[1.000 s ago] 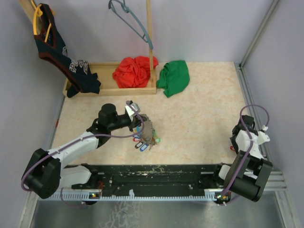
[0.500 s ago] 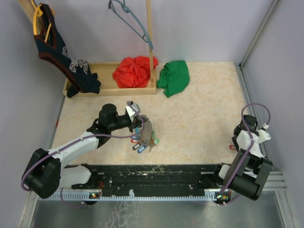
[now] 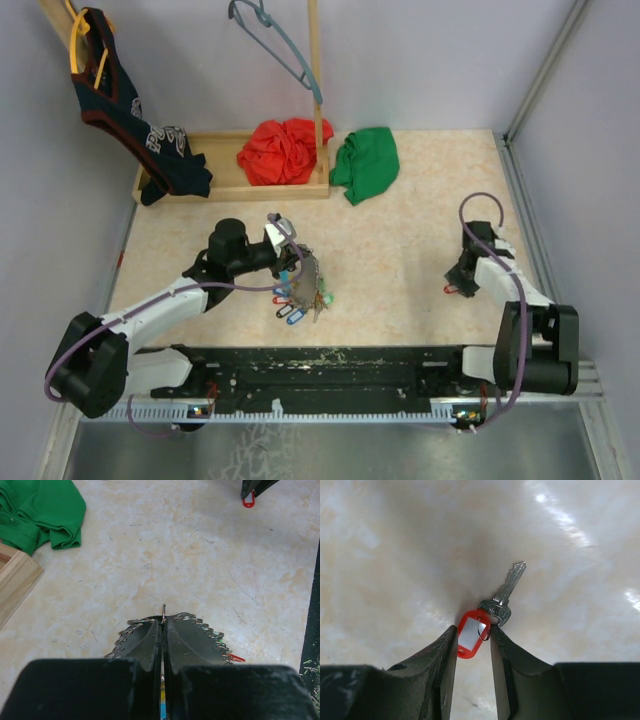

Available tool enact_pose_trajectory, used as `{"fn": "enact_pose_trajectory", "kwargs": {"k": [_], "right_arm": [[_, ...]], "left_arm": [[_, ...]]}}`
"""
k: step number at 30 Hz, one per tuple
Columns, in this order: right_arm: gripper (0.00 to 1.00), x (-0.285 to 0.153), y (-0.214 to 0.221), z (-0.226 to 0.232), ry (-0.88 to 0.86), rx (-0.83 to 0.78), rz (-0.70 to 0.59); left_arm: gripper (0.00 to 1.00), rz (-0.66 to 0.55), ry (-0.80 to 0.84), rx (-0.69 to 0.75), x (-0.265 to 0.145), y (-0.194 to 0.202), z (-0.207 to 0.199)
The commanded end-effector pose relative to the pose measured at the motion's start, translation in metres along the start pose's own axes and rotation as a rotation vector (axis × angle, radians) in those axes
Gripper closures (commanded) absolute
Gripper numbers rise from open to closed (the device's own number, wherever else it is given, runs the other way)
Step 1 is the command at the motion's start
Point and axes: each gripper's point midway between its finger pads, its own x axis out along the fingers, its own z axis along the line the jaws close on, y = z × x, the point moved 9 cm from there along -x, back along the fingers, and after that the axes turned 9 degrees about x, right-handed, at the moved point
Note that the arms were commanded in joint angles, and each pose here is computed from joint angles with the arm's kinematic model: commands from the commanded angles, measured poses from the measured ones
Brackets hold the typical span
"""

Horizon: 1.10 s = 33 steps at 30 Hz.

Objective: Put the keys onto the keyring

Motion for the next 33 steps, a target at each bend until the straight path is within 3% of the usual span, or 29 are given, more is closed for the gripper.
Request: {"fn": "enact_pose_trajectory", "kwargs": {"k": [1,13,17,22,33], "right_arm": [[0.67,-0.013,0.01,0.041,-0.126,-0.152,0.037],[0.64,-0.043,0.068,0.11,-0.236,-0.594,0.104],[0.59,-0.057,0.057,0.108,-0.21,-0.602,0.007],[0.57,-0.054,0.04,0.094,-0.057,-0.619,-0.148],[0.64,-0.024,0.039,0.084,0.04,-0.641,-0.181]], "left_arm": [[1.0,-0.038,0.008,0.033,0.003,-0.014,0.004],[1.0,-0.038,0.017,0.036,0.002,-0.015,0.004],[1.0,-0.038,0.015,0.035,0.001,-0.015,0.003],[1.0,-0.037,0.017,0.034,0.002,-0.015,0.003],[1.0,-0.038,0.015,0.036,0.001,-0.016,0.003]]}}
